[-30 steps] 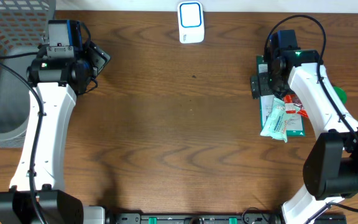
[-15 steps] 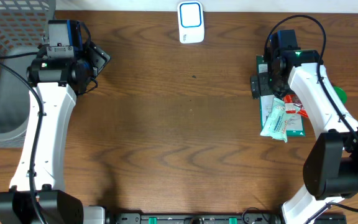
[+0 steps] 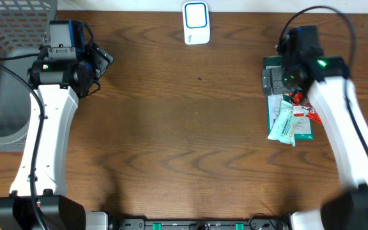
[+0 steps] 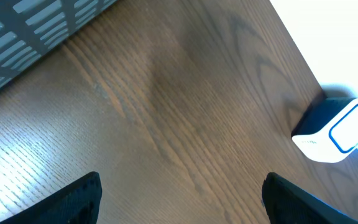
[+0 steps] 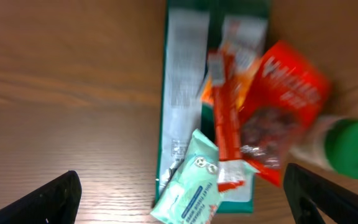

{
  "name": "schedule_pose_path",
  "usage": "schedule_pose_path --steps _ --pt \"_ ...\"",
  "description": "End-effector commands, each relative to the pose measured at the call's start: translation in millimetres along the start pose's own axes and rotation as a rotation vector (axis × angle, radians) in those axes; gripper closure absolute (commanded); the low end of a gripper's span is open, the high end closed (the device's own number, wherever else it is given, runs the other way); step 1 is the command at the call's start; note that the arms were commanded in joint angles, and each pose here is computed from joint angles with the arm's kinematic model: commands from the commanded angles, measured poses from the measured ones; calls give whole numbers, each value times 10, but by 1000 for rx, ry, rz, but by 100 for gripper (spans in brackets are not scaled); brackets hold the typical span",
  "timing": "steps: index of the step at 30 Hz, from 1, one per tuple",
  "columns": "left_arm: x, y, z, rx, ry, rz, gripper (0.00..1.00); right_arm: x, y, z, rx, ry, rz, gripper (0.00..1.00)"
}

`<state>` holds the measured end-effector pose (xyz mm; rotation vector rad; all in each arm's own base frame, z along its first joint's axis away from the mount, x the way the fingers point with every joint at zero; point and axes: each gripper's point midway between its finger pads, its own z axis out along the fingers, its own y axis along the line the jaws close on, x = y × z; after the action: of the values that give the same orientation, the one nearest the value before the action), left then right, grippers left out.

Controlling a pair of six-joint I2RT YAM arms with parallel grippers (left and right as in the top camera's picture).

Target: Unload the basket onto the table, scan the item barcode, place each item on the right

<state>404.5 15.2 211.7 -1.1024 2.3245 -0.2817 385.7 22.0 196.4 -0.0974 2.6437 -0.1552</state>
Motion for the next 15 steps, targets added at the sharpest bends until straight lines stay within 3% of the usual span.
schedule_pose_path --steps 1,8,15 --pt "-66 -31 -45 6 -23 8 17 -148 5 -699 -17 -190 -7 1" --pt "-66 -31 -45 6 -23 8 17 -87 -43 -1726 -49 -464 7 1" --pt "-66 -31 -45 6 -23 8 17 228 -223 -2614 -60 -712 48 1"
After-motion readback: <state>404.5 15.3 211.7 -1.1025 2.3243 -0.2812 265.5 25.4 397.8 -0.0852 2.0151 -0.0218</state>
